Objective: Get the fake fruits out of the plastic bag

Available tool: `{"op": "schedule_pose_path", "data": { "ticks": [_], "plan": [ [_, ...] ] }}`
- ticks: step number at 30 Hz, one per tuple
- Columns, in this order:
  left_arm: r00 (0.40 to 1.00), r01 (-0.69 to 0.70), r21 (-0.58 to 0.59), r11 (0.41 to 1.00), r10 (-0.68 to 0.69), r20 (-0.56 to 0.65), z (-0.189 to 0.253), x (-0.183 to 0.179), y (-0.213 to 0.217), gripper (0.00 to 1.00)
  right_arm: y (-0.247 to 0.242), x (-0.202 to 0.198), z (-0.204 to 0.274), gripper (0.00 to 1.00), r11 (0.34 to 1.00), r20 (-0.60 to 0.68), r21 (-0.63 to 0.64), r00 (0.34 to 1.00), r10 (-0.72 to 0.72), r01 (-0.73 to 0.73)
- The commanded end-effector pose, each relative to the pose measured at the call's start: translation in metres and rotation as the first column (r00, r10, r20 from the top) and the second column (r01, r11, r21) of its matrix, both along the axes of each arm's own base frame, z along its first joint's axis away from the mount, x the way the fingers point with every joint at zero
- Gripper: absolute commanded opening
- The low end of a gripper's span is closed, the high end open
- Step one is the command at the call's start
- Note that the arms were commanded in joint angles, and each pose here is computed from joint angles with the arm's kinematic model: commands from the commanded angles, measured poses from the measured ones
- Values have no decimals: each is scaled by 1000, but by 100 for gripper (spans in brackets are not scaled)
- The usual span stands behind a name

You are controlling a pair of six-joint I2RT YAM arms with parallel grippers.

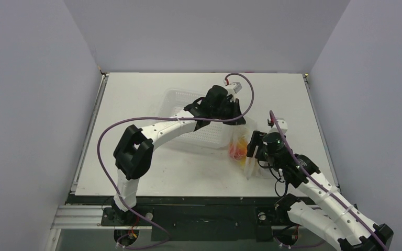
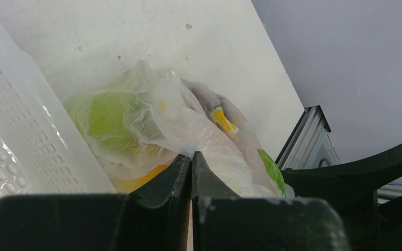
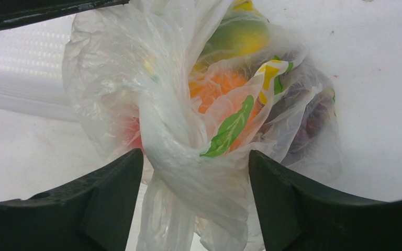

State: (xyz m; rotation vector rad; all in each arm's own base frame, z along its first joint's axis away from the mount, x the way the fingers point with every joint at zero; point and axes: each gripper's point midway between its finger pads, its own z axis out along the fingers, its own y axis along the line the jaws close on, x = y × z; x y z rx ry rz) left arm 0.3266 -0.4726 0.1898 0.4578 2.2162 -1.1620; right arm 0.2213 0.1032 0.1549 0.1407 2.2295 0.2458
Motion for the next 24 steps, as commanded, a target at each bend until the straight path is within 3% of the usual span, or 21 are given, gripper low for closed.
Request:
{"op": "schedule_pose_path", "data": {
  "ticks": [1,5,10,17,24],
  "plan": [
    [997,26,-57,998,-21,75,40,-8,-2,0,-9,15,16,62,997,46,-44,997,-59,62],
    [997,6,-30,1000,-3,83,39,-5,2,0,-28,15,16,23,981,82,-35,979,-186,189],
    [995,-56,-17,998,57,87,36,8,12,0,-52,3,42,0,949,204,104,927,-314,298],
    [993,-98,-8,995,98,71,24,24,22,0,-77,-25,64,0,860,302,386,835,-460,334],
    [996,-71,-13,997,72,48,26,22,21,0,-73,-25,48,0,897,284,304,868,-408,322]
  ]
}}
